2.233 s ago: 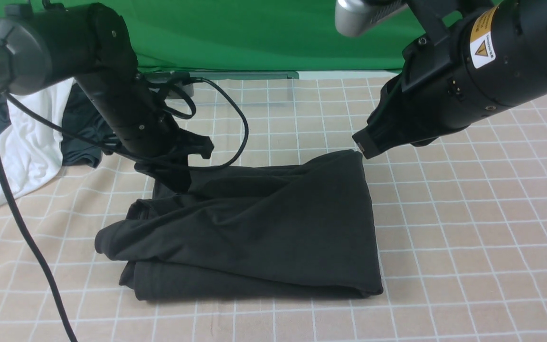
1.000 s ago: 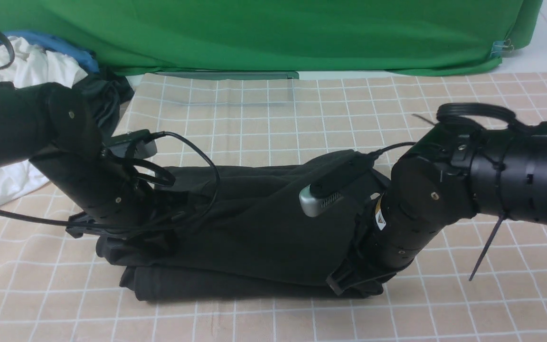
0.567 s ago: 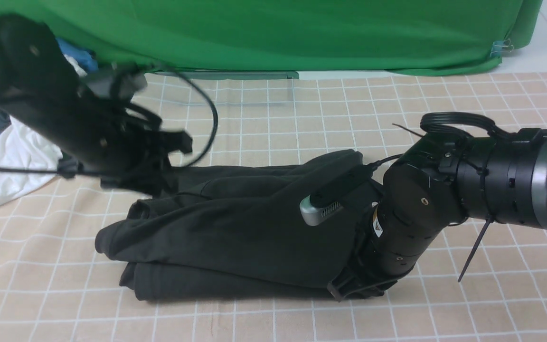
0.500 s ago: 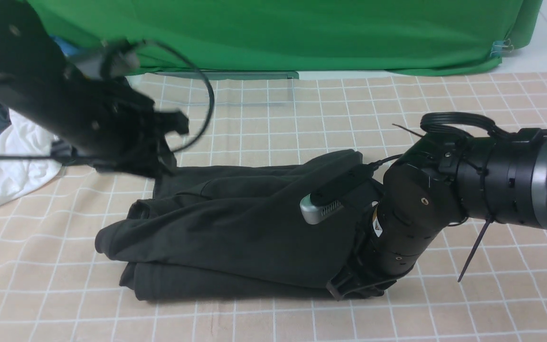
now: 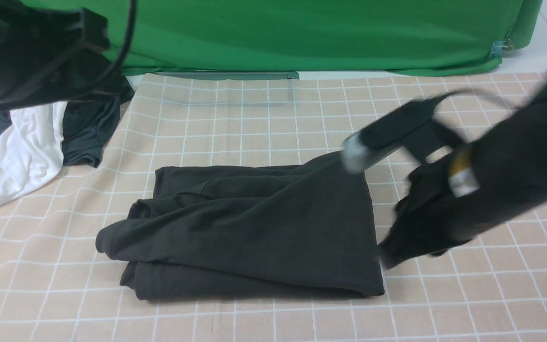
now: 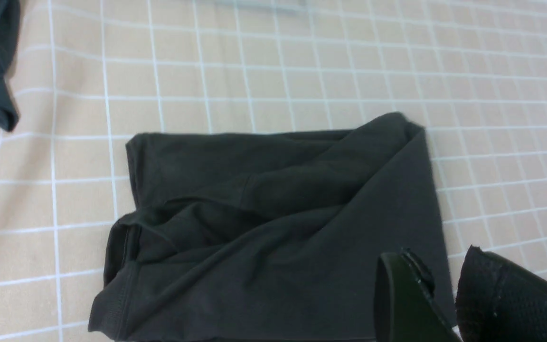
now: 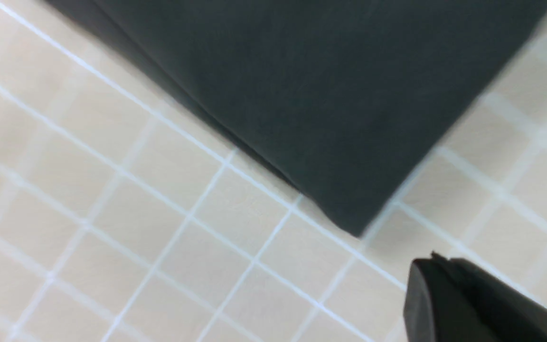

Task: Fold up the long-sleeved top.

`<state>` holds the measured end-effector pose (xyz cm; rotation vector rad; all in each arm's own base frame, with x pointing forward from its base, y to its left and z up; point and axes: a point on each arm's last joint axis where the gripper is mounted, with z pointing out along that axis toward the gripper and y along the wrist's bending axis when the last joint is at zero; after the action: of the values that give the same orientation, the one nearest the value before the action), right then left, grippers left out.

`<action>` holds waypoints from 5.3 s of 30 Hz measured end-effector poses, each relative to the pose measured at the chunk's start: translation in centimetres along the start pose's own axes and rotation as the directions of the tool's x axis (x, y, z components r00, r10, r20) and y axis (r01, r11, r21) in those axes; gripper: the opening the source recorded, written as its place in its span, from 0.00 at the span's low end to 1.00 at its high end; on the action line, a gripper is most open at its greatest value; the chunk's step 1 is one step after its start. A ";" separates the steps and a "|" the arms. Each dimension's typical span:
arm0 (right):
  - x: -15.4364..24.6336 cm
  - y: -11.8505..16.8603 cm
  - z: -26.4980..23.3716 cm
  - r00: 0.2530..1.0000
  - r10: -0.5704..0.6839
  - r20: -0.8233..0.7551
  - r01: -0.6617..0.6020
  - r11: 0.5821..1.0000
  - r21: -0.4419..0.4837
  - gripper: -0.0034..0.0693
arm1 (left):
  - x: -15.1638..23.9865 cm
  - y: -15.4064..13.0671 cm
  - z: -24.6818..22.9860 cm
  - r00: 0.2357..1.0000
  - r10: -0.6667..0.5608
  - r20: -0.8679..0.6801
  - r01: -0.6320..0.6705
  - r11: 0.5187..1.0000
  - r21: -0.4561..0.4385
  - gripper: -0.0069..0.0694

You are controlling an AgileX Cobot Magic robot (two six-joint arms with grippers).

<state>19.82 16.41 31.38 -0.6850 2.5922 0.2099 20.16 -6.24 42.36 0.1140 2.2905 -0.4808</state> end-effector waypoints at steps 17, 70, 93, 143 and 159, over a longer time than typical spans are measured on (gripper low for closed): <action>10.9 -2.3 -8.7 0.693 -0.111 0.713 0.173 0.985 -0.014 0.08 | 0.2 -0.2 -1.0 1.000 0.007 0.017 -0.007 1.000 0.005 0.30; 23.9 -7.6 1.3 0.595 0.000 0.803 -0.416 0.855 0.308 0.22 | 0.5 0.0 -1.2 0.990 0.140 -0.007 -0.140 0.990 -0.018 0.10; 24.0 -7.6 1.4 0.602 0.006 0.798 -0.420 0.853 0.310 0.28 | 17.6 5.2 -2.6 0.691 0.116 0.713 -0.081 0.993 -0.083 0.11; 24.0 -7.6 1.4 0.602 0.007 0.798 -0.421 0.853 0.310 0.37 | 25.3 9.1 1.5 0.715 0.190 0.673 0.011 0.959 -0.284 0.11; 24.0 -7.6 1.4 0.602 0.008 0.799 -0.421 0.853 0.309 0.37 | 26.4 9.6 2.3 0.816 0.230 0.531 -0.036 0.936 -0.351 0.11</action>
<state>5.55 -0.23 18.87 -0.0232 1.7354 -0.0606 5.56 0.01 19.05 -0.0314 1.7220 -0.0341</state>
